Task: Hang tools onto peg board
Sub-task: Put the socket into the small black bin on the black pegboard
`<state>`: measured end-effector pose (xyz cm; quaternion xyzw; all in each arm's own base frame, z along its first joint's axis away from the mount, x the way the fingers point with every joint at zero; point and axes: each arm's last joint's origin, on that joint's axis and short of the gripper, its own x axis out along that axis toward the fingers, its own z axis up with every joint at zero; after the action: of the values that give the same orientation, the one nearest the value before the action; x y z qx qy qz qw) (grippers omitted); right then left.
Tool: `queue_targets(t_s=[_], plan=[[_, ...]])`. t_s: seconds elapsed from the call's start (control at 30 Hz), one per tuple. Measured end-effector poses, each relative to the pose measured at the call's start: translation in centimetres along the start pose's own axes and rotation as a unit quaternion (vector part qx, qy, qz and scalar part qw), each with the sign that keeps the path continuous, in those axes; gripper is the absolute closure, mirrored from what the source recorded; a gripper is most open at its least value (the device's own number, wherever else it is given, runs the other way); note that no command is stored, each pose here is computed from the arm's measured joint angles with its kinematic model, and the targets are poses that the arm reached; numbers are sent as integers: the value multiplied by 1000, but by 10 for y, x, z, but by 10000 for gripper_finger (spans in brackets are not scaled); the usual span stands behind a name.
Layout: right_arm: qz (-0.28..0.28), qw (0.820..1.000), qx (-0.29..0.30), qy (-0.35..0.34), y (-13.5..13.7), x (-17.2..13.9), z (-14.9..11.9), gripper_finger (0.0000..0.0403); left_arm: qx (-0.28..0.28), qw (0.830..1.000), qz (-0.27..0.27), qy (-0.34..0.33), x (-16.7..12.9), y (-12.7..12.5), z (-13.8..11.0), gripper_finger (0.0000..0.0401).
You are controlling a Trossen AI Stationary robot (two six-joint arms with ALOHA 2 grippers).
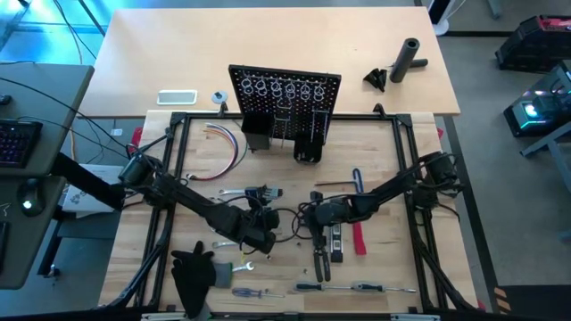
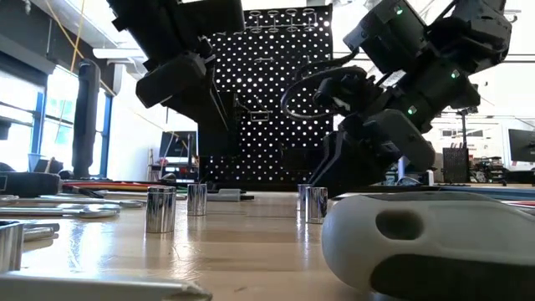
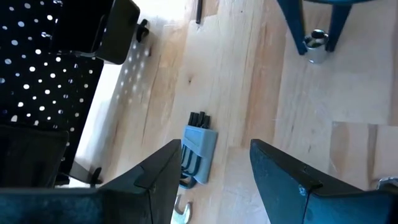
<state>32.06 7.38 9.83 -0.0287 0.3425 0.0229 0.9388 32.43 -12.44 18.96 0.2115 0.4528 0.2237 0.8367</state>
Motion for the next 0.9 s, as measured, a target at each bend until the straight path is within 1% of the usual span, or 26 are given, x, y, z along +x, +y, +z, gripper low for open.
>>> queue_targets(t_s=[0.17,0.53,0.63,0.7,0.9], plan=[[6,1000,1,-8,1,4,-1,341,0,1000,1,5,-2,-1,-2,215],[7,1000,-7,-12,1,3,0,344,-7,999,14,43,-11,-4,-17,215],[6,1000,-14,-12,0,-1,3,344,-9,999,25,45,-15,-6,-20,215],[-4,1000,-19,-14,-1,-6,6,345,-13,999,30,39,-17,-9,-24,215],[-60,997,-48,-13,-6,-25,18,345,-29,998,35,43,-14,-18,-43,215]])
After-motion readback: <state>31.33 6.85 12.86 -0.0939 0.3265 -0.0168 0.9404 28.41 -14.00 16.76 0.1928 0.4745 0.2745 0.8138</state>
